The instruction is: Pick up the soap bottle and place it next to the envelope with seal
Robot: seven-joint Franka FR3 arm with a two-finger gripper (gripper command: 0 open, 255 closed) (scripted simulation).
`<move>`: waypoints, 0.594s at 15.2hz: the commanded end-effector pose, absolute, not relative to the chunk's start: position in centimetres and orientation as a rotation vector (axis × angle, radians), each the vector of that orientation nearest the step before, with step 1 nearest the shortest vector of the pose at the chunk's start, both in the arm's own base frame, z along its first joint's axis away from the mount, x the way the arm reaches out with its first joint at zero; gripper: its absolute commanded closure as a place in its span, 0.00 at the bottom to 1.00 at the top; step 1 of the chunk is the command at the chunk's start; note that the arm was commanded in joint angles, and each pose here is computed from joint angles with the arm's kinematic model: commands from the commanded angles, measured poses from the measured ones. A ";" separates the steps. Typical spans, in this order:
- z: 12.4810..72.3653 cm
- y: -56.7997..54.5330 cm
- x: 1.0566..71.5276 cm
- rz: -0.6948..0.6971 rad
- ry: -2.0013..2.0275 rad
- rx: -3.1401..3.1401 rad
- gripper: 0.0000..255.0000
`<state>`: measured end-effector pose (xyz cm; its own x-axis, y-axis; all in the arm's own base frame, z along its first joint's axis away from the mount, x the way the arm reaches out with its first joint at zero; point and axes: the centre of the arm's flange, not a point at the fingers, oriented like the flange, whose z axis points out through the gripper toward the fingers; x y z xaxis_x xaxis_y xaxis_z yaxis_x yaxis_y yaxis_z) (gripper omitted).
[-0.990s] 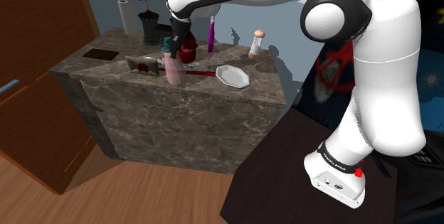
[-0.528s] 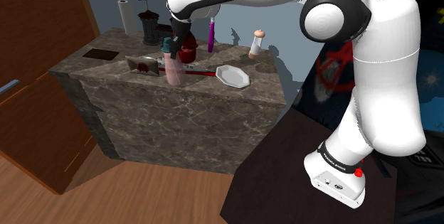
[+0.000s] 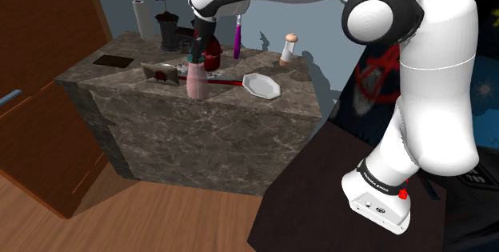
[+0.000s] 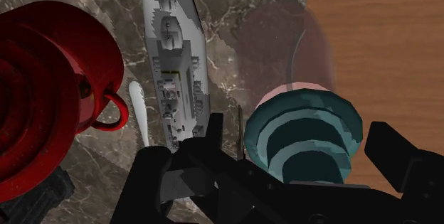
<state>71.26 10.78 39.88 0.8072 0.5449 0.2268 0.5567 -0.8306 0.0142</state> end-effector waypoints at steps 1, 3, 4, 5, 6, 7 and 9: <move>42.3 10.6 70.9 -0.345 -0.895 -2.936 0.00; 43.3 10.5 70.7 -0.345 -0.895 -2.936 0.00; 43.3 10.5 70.7 -0.345 -0.895 -2.936 0.00; 43.3 10.5 70.7 -0.345 -0.895 -2.936 0.00; 43.3 10.5 70.7 -0.345 -0.895 -2.936 0.00; 43.3 10.5 70.7 -0.345 -0.895 -2.936 0.00; 43.3 10.5 70.7 -0.345 -0.895 -2.936 0.00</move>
